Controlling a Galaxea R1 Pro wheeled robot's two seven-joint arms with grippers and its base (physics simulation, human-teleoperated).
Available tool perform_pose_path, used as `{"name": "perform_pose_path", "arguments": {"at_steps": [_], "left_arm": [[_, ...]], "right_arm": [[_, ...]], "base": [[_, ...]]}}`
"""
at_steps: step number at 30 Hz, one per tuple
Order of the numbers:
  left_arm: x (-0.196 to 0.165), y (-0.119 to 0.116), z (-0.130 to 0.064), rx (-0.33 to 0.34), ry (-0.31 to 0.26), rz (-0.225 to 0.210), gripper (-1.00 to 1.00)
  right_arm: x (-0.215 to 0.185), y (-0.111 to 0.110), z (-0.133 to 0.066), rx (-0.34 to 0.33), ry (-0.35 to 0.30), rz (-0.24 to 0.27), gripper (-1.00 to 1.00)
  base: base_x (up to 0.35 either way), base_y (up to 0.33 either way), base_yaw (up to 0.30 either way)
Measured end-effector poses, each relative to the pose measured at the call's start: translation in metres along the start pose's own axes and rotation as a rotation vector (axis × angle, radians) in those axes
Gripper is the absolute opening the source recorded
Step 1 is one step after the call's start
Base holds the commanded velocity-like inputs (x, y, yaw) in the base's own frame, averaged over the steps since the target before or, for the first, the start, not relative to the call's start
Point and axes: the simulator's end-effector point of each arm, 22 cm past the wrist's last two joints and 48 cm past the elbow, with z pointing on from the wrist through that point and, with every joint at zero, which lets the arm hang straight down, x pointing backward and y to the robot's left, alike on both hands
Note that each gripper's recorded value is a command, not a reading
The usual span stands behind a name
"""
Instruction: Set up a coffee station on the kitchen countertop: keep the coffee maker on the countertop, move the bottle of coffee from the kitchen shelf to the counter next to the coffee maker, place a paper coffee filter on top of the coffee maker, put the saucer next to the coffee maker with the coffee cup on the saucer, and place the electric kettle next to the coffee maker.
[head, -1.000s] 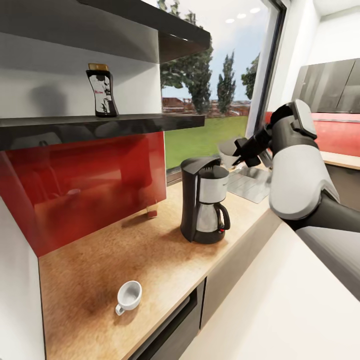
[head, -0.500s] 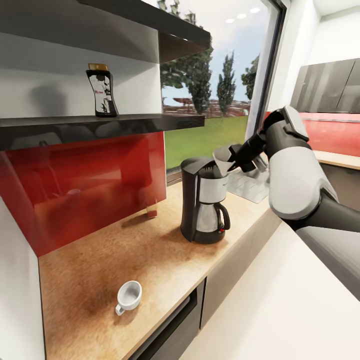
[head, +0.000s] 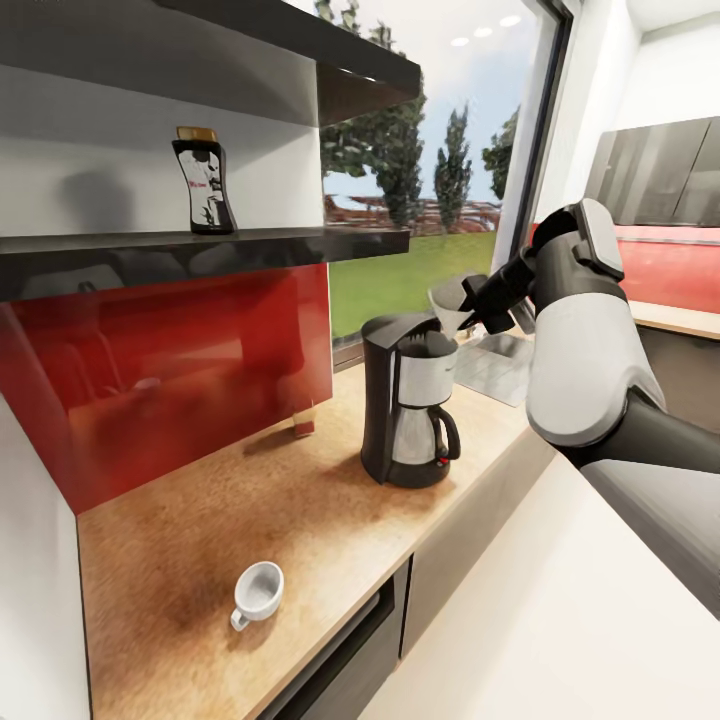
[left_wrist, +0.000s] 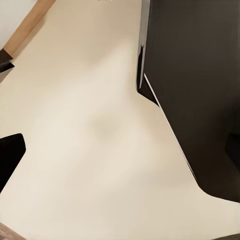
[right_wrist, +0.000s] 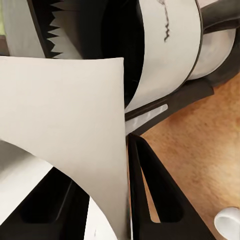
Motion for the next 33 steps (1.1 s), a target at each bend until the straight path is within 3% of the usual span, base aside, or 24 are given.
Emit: {"name": "perform_pose_path", "arguments": {"at_steps": [23, 33], "left_arm": [[0.0, 0.0, 0.0, 0.002, 0.0, 0.003, 1.0], [0.0, -0.001, 0.0, 0.002, 0.0, 0.003, 1.0]], "right_arm": [[-0.002, -0.005, 0.004, 0.011, 0.0, 0.004, -1.0], [-0.005, -0.02, 0.016, 0.034, 0.006, 0.017, -1.0]], "base": [[0.084, 0.0, 0.0], [0.004, 0.0, 0.0]]}}
